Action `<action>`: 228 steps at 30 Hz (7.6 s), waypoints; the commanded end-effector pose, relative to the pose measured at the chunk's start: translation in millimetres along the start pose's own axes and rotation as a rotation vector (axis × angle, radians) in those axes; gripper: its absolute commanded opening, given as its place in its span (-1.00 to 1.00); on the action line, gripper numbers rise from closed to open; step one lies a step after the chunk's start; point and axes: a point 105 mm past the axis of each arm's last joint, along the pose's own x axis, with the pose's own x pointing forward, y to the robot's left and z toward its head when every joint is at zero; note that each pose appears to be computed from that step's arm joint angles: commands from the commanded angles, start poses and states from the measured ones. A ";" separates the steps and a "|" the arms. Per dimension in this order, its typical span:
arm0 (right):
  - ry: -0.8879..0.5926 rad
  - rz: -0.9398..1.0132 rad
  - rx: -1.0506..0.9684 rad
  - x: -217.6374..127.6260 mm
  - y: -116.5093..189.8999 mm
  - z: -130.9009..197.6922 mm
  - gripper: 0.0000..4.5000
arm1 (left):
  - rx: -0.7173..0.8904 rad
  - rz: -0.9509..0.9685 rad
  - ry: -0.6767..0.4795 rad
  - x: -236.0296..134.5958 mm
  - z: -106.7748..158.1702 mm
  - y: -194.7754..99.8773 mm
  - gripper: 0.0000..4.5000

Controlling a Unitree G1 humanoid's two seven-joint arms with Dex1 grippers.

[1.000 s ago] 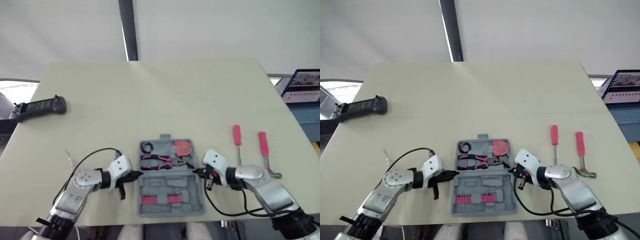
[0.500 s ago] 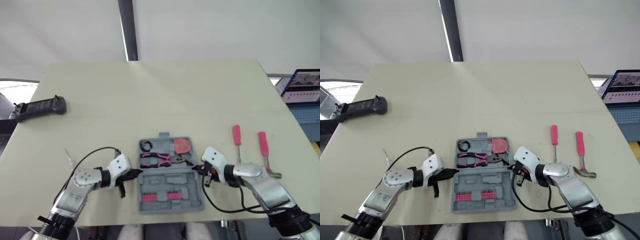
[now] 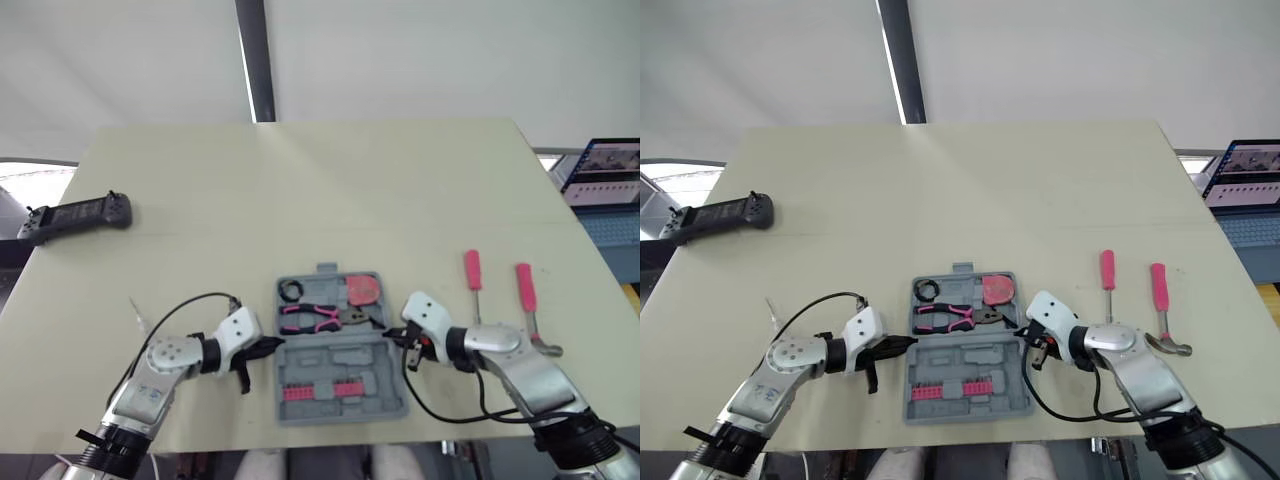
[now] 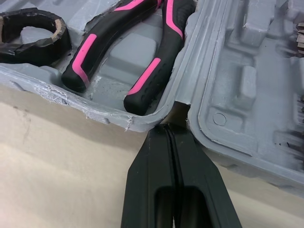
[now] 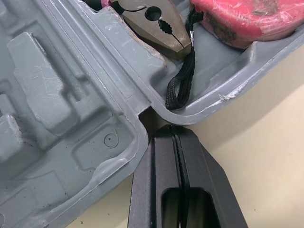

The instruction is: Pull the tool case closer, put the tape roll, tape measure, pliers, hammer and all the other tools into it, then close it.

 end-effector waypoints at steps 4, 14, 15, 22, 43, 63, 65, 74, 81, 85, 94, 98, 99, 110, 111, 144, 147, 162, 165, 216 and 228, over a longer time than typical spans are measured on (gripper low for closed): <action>0.018 -0.021 0.000 5.5 -1.2 -4.2 -1.00 | 0.009 0.056 0.013 -5.0 -1.9 8.7 -0.99; 0.017 -0.016 0.004 6.3 1.5 -4.4 -1.00 | 0.015 0.063 0.014 -5.4 0.2 10.8 -0.99; 0.018 -0.015 0.005 6.1 1.9 -4.9 -1.00 | 0.015 0.063 0.014 -5.5 0.4 10.9 -0.99; 0.030 -0.012 0.010 4.1 3.3 -8.7 -1.00 | 0.015 0.056 0.021 -7.4 -0.2 9.7 -0.99; 0.062 -0.066 0.065 -51.3 -9.5 -25.5 -1.00 | -0.073 0.114 -0.080 -60.3 28.1 12.2 -0.99; 0.003 0.080 0.182 -119.6 22.2 -34.4 0.95 | -0.242 0.264 -0.162 -138.3 6.7 -48.0 1.00; 0.009 0.094 0.196 -126.3 25.9 -37.3 0.98 | -0.262 0.280 -0.164 -144.4 3.4 -55.1 1.00; -0.062 -0.005 0.097 -144.8 19.1 -44.8 0.98 | -0.207 0.313 -0.141 -166.4 -6.6 -73.2 1.00; -0.189 -0.048 0.026 -149.3 16.4 -39.7 0.98 | -0.151 0.279 -0.193 -169.9 -1.8 -75.0 1.00; -0.205 -0.033 0.007 -148.3 19.9 -41.4 0.98 | -0.115 0.275 -0.243 -170.2 1.5 -76.4 1.00; -0.215 -0.042 -0.003 -142.8 19.0 -43.7 0.98 | -0.099 0.256 -0.279 -164.1 0.7 -79.5 1.00; -0.325 -0.019 -0.085 -132.9 28.0 -13.4 0.98 | -0.273 0.394 -0.338 -155.7 3.8 -71.5 1.00; -0.363 -0.018 -0.117 -131.8 29.4 -3.5 0.98 | -0.341 0.431 -0.346 -152.4 5.2 -70.4 1.00; -0.386 0.059 -0.193 -131.7 39.8 -6.2 0.98 | -0.587 0.710 -0.360 -149.0 18.8 -63.9 1.00; -0.393 0.063 -0.192 -131.5 39.5 -5.3 0.98 | -0.616 0.752 -0.362 -152.5 15.7 -61.9 1.00; -0.503 0.044 -0.128 -132.4 30.1 21.2 0.98 | -0.844 1.290 -0.148 -167.2 -15.3 23.5 1.00; -0.500 0.035 -0.130 -132.1 29.8 21.4 0.98 | -0.876 1.298 -0.146 -164.2 -17.9 39.8 1.00; -0.485 -0.014 -0.143 -131.7 28.4 23.8 0.98 | -0.961 1.256 0.000 -136.4 -42.0 63.6 1.00; -0.478 -0.024 -0.142 -132.1 28.4 23.1 0.98 | -0.948 1.246 0.025 -132.5 -45.5 64.1 1.00; -0.469 -0.054 -0.110 -133.6 37.3 12.5 1.00 | -0.050 -0.031 0.116 -54.5 93.8 1.0 -0.99; -0.420 -0.061 -0.147 -137.3 43.5 3.6 1.00 | 0.140 -0.224 0.220 -26.7 104.1 -19.8 -0.99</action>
